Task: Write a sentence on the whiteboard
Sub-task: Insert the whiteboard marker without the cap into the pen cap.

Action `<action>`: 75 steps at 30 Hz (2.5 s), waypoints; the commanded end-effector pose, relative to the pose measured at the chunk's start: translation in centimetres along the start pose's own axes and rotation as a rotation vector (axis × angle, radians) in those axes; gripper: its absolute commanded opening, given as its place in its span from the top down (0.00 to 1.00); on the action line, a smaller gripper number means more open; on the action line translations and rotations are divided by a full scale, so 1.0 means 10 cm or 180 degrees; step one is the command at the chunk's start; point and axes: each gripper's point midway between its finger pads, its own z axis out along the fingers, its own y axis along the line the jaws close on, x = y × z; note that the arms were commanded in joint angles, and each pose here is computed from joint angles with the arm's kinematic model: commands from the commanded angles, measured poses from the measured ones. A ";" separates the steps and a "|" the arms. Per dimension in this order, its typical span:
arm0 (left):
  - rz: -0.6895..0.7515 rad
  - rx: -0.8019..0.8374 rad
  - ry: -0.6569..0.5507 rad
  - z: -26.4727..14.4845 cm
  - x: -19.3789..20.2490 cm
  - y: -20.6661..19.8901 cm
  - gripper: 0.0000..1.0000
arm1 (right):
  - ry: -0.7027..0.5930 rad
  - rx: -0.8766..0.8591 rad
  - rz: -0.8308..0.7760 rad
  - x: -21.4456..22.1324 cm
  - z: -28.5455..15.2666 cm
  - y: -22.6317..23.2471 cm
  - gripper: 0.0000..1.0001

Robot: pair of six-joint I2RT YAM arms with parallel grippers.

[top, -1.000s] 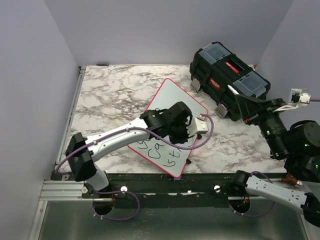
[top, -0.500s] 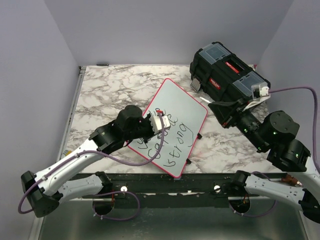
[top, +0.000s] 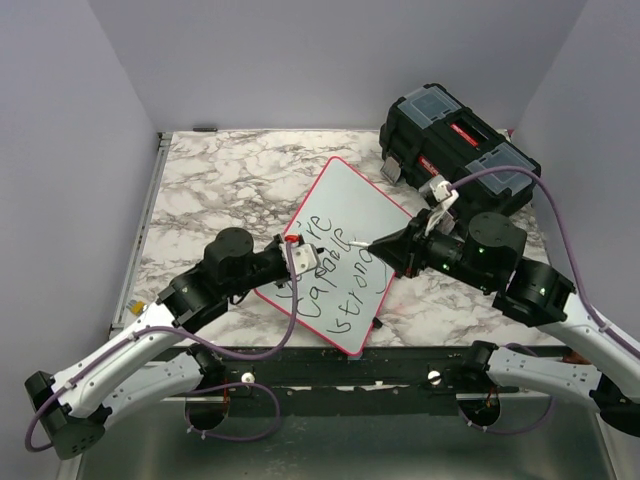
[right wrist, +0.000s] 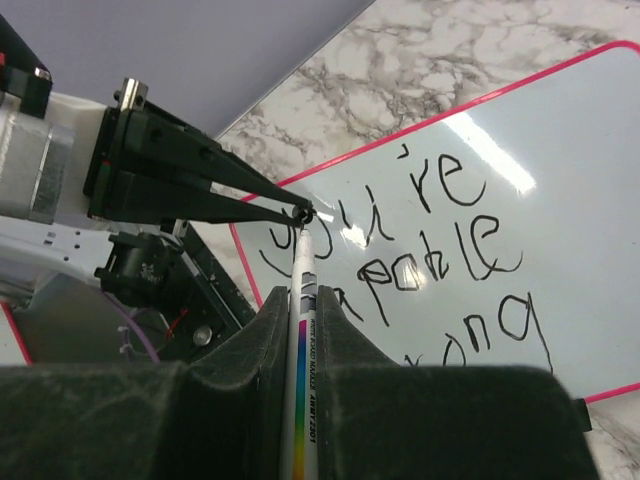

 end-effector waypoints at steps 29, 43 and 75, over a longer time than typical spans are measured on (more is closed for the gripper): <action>0.0195 0.0196 -0.0173 -0.14 -0.15 -0.10 1.00 | 0.0295 -0.0598 0.0041 0.27 0.32 0.31 0.99; 0.0175 0.0228 -0.0194 -0.15 -0.15 -0.13 1.00 | 0.0369 -0.0597 0.0087 0.37 0.41 0.30 0.99; 0.0166 0.0259 -0.0198 -0.15 -0.15 -0.15 1.00 | 0.0488 -0.0331 0.0156 0.55 0.54 0.13 0.99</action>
